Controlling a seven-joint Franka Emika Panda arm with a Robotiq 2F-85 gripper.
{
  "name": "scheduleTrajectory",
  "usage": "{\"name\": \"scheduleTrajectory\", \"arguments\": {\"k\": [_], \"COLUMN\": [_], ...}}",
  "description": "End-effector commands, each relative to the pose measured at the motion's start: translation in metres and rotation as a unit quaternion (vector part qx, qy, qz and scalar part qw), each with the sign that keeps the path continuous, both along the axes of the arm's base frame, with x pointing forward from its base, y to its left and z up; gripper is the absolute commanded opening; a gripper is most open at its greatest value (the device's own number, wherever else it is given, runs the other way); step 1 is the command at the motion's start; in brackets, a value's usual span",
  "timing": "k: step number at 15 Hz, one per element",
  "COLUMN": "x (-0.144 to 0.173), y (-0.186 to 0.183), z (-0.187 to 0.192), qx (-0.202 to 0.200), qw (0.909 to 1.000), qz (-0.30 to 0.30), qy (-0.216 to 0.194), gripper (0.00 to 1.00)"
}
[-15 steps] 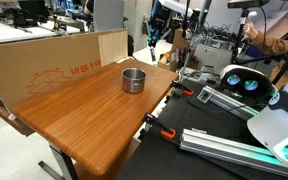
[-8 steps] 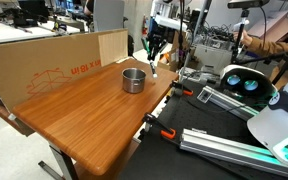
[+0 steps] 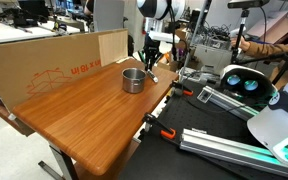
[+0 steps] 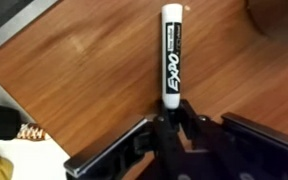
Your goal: Put the marker on the right side of the silver pot
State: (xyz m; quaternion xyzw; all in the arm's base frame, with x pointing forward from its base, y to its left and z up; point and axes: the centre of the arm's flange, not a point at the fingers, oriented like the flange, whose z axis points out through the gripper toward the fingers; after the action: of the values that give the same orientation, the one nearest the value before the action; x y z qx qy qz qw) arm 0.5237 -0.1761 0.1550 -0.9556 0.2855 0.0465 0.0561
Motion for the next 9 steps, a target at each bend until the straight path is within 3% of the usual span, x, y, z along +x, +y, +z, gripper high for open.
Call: {"name": "scheduleTrajectory", "arguments": {"k": [1,2,3,5,9], "x": [0.009,0.0096,0.0101,0.011,0.0135], "y": [-0.0057,-0.0058,-0.0066,-0.0085,-0.0126], "z": [-0.0157,-0.0163,-0.016,-0.014,-0.0097], "qx": [-0.012,-0.013,-0.014,-0.023,-0.023], "qw": [0.9999,0.9999,0.9999,0.9997,0.9997], "qz": [-0.002,-0.004,-0.002,-0.001,0.002], "qy": [-0.001,0.0,0.002,-0.001,-0.007], "gripper": [0.05,0.05,0.44,0.51,0.8]}}
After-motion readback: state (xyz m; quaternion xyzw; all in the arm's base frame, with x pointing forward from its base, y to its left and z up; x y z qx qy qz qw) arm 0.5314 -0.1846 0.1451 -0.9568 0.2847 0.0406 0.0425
